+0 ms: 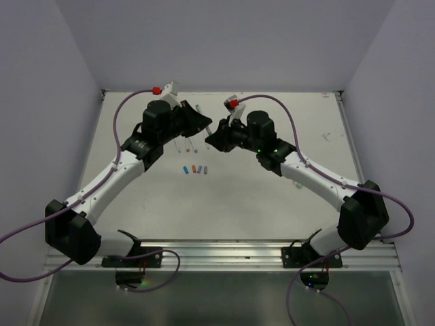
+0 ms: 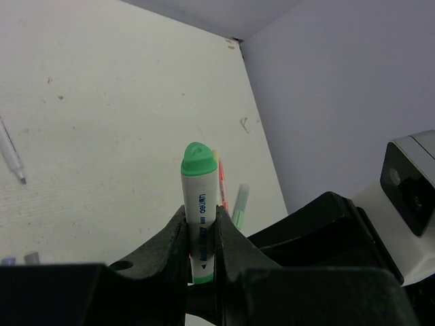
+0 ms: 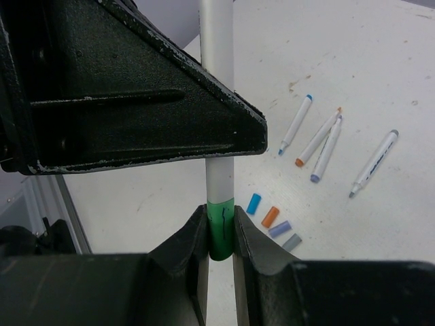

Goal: Open the pen caps

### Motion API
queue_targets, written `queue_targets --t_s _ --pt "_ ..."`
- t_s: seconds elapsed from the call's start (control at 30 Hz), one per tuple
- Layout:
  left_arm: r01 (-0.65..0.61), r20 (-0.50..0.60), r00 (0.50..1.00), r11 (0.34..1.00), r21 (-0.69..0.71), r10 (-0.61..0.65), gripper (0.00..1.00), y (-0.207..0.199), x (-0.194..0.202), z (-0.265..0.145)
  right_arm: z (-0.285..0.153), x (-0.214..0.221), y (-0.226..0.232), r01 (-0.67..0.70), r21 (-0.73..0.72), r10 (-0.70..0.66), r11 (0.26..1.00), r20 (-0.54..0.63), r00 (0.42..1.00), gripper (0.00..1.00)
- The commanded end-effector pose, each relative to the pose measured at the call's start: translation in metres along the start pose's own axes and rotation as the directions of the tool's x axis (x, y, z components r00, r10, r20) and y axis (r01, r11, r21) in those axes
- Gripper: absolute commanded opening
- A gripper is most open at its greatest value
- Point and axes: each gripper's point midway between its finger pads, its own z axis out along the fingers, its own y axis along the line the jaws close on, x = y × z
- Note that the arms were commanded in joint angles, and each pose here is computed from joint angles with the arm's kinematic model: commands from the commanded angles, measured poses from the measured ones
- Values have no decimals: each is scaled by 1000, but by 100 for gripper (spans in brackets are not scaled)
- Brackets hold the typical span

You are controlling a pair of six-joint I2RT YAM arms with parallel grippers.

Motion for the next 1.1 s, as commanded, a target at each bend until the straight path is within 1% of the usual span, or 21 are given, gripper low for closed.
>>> queue_targets --t_s 0.0,0.07,0.17,0.23,0.27,0.33,0.37,0.43,0.57,0.73,0.83,0.93,0.97,1.03,1.07 --pt "12 57 998 999 47 -14 0 -16 -13 -6 -4 -12 9 48 -44 -46 998 47 998 0" --pt "13 97 995 999 45 -17 0 -19 -23 -8 -6 -5 6 58 -34 -57 998 31 998 0" --pt "0 232 973 999 43 -10 0 -28 -55 -15 -13 18 1 64 -28 -64 998 -15 998 0" --pt "-8 275 961 999 50 -6 0 -34 -67 -18 -17 30 0 56 -30 -57 998 -38 998 0" --pt "-6 318 948 999 42 -7 0 -34 -77 -21 -19 42 -2 48 -33 -50 998 -64 997 0" --pt "-8 374 927 998 61 -16 0 -40 -92 -26 -24 53 -1 44 -41 -48 998 -86 995 0" --pt "-3 391 920 998 67 -24 0 -42 -97 -28 -27 66 -2 32 -47 -37 998 -110 993 0" --pt "1 437 899 996 85 -38 0 -46 -114 -33 -32 75 -1 19 -50 -25 999 -124 992 0" --pt "1 512 857 995 100 -52 0 -54 -139 -42 -42 111 -7 -6 -43 -2 999 -186 983 0" --pt "-6 582 810 993 118 -64 0 -66 -165 -52 -49 137 -10 -27 -45 16 999 -234 972 0" --pt "0 619 783 994 110 -69 0 -65 -179 -57 -53 151 -12 -36 -42 24 998 -258 966 0" --pt "10 666 742 995 104 -77 0 -62 -197 -66 -56 164 -13 -54 -46 39 997 -286 957 0" --pt "16 690 719 995 98 -80 0 -61 -208 -72 -57 170 -13 -60 -48 43 997 -295 954 0" --pt "19 709 701 995 95 -81 0 -60 -216 -76 -59 176 -14 -68 -47 50 997 -308 950 0" --pt "23 730 679 996 91 -83 0 -59 -227 -83 -60 179 -14 -73 -47 55 996 -313 948 0"
